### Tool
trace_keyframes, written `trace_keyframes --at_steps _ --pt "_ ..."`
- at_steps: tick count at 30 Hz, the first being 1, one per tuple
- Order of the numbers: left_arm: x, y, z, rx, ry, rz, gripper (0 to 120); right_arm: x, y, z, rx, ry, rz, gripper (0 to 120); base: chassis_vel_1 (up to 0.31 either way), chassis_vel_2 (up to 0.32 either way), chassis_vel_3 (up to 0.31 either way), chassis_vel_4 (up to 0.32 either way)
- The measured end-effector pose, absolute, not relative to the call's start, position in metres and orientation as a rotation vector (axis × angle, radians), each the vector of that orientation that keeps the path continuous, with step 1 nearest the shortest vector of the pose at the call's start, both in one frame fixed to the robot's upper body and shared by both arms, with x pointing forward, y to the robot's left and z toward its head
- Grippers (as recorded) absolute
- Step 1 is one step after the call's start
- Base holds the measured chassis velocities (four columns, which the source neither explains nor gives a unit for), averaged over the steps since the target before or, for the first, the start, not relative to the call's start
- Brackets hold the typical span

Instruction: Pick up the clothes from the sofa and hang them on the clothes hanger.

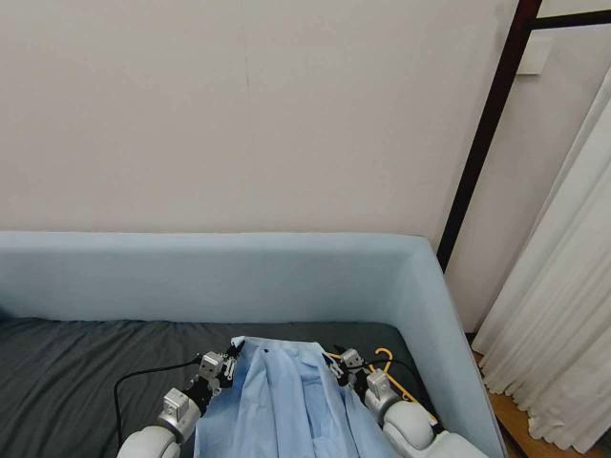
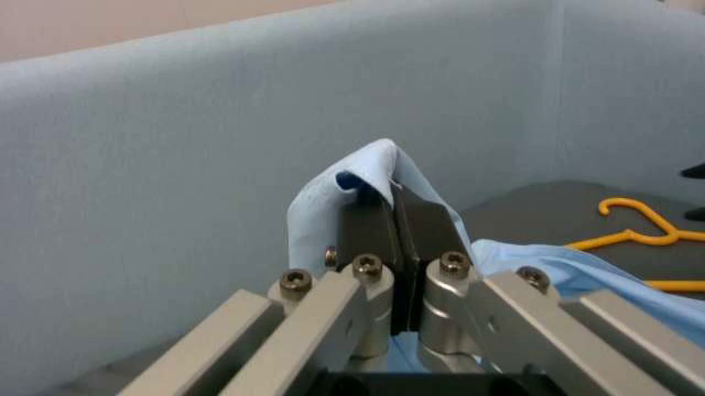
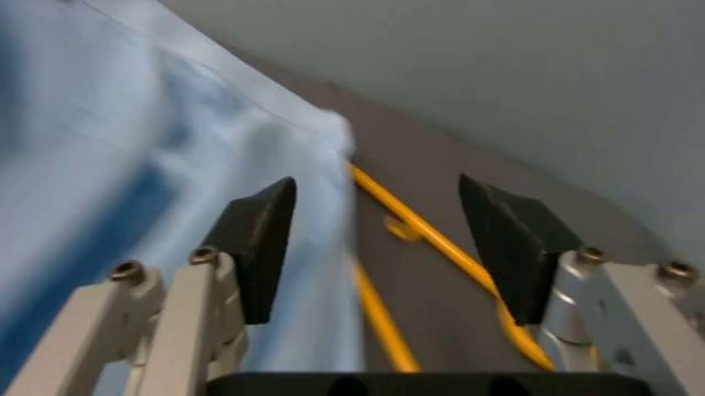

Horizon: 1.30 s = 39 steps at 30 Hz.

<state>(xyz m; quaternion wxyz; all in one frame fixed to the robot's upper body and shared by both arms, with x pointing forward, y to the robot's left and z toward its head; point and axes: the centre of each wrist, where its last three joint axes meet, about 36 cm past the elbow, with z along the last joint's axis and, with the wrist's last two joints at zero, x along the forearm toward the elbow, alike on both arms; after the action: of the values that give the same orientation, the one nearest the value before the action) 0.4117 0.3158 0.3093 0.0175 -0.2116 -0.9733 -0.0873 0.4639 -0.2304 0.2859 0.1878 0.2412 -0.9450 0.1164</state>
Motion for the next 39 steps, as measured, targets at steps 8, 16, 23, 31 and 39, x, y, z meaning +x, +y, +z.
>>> trace_keyframes --at_steps 8,16,23,31,39 --pt "0.404 0.318 0.317 -0.685 -3.023 -0.295 0 0.495 -0.262 0.301 0.327 -2.515 0.491 90 0.0 0.0 0.0 0.0" --pt "0.396 0.324 0.324 -0.673 -3.033 -0.311 0 0.531 -0.255 0.313 0.381 -2.285 0.51 100 0.0 0.0 0.0 0.0" --pt "0.395 0.332 0.327 -0.656 -3.041 -0.325 0 0.56 -0.26 0.307 0.364 -2.201 0.492 100 0.0 0.0 0.0 0.0" --pt "0.397 0.336 0.327 -0.652 -3.049 -0.329 0 0.574 -0.269 0.298 0.287 -2.11 0.465 100 0.0 0.0 0.0 0.0" --pt "0.402 0.333 0.323 -0.655 -3.05 -0.324 0 0.58 -0.282 0.287 0.273 -2.066 0.41 98 0.0 0.0 0.0 0.0"
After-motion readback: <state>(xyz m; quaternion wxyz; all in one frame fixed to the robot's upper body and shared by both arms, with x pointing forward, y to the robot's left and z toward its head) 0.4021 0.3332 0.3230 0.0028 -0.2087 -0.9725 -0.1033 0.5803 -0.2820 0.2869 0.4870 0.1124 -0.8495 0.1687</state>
